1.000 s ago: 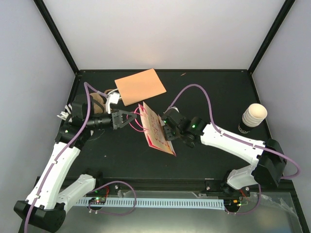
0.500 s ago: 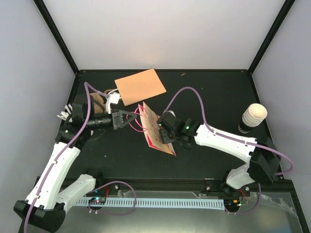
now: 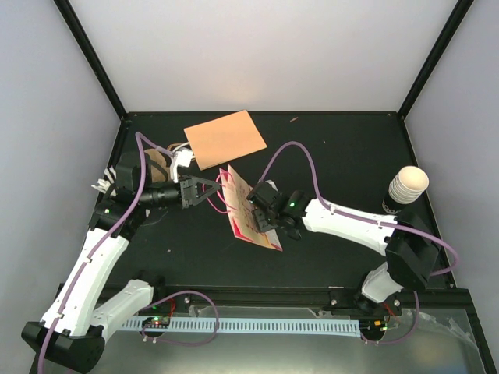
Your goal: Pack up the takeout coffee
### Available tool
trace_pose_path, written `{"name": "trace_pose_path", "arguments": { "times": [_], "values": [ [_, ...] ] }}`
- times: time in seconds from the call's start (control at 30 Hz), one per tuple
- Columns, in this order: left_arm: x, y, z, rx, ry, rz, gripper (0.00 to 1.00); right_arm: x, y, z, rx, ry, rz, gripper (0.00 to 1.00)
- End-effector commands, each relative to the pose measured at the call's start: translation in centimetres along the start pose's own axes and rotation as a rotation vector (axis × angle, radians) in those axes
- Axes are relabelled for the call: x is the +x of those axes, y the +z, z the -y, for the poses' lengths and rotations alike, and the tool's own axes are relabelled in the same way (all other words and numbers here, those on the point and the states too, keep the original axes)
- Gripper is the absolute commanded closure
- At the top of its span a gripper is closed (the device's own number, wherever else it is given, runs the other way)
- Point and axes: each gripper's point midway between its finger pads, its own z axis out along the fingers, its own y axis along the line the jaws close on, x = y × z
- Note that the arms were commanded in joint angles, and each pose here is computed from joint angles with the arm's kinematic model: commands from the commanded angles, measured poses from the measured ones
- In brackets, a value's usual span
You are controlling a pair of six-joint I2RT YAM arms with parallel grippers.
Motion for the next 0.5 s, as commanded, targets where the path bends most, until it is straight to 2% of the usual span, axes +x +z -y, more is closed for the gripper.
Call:
{"name": "trace_pose_path", "arguments": {
  "times": [0.0,0.47],
  "values": [
    [-0.87,-0.65,1.51,0.019,0.046,0.035,0.99,0.04,0.53,0.48,0.043,0.008,0.012,0.38],
    [-0.68,-0.78,1.51,0.014,0.052,0.035,0.98,-0.76,0.73,1.11,0.098,-0.016,0.030,0.42]
  ]
}}
